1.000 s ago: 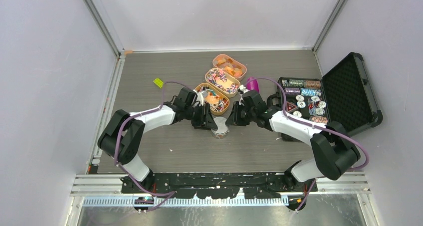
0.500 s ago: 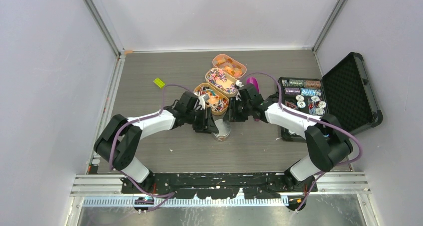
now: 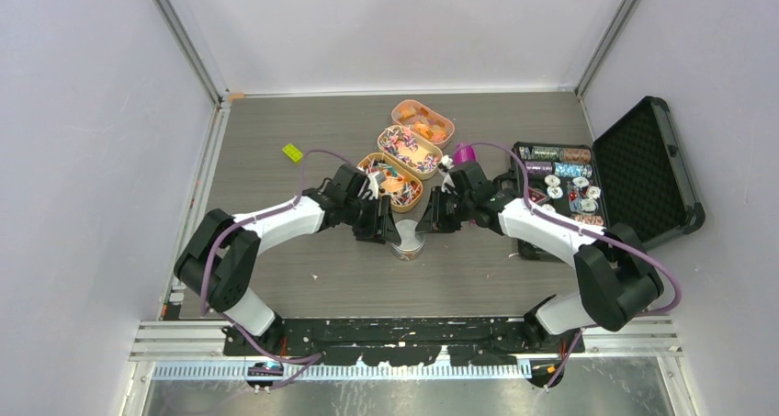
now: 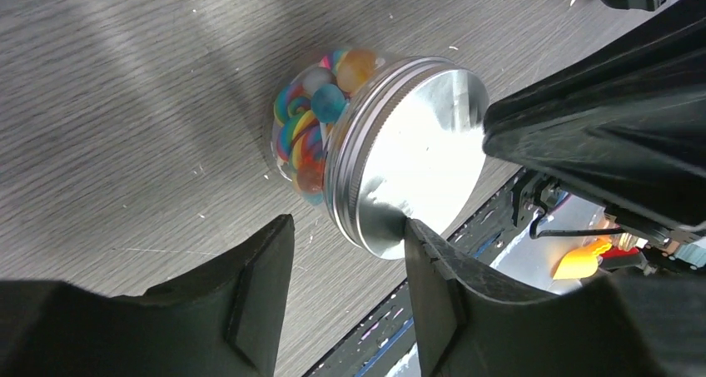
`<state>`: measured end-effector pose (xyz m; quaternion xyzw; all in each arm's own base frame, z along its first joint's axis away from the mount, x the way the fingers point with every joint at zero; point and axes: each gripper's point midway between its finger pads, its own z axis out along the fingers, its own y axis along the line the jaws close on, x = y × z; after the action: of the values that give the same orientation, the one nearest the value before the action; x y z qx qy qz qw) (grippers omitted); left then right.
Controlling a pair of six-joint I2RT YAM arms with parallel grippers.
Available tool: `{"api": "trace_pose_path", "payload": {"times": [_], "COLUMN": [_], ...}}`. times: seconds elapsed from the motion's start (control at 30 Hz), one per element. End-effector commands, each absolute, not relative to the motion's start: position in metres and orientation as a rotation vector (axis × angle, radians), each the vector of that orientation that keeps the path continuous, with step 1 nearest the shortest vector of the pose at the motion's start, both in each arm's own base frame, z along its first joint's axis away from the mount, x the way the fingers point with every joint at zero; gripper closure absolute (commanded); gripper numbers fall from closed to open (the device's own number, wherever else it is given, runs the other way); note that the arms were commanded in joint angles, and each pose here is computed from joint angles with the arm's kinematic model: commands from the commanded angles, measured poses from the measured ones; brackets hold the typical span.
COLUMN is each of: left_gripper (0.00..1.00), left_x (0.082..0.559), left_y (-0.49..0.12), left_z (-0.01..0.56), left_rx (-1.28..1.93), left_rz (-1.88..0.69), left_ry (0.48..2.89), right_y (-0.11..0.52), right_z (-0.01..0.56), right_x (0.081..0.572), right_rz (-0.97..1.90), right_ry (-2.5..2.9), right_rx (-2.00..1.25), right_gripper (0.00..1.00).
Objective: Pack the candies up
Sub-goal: Screw the bottle lid onto the packing bottle, then reset both arms
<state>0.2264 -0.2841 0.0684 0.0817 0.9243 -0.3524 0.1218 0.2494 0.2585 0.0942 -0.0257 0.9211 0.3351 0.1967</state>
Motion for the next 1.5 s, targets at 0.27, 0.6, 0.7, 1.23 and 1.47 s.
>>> {"api": "trace_pose_path", "payload": {"times": [0.27, 0.6, 0.7, 1.23, 1.47], "left_gripper": [0.59, 0.66, 0.65, 0.38, 0.01], "left_x": [0.204, 0.176, 0.188, 0.248, 0.241], "left_y": [-0.261, -0.228, -0.236, -0.223, -0.186], "left_z": [0.012, -0.033, -0.010, 0.197, 0.282], "left_rx": [0.061, -0.095, -0.018, 0.256, 0.285], "left_rz": [-0.960, -0.909, -0.956, -0.801, -0.649], "left_ry": [2.834, 2.918, 2.867, 2.450, 2.219], "right_y": [0.252, 0.232, 0.236, 0.187, 0.132], "right_z": [0.030, -0.015, -0.006, 0.175, 0.263], "right_x": [0.220, 0.203, 0.208, 0.248, 0.243], "right_rz": [1.049, 0.991, 1.005, 0.583, 0.370], "right_ry": [2.613, 2.633, 2.621, 2.389, 2.197], "right_rx": [0.125, 0.228, 0.198, -0.085, 0.015], "right_gripper": [0.83, 0.83, 0.83, 0.26, 0.24]}}
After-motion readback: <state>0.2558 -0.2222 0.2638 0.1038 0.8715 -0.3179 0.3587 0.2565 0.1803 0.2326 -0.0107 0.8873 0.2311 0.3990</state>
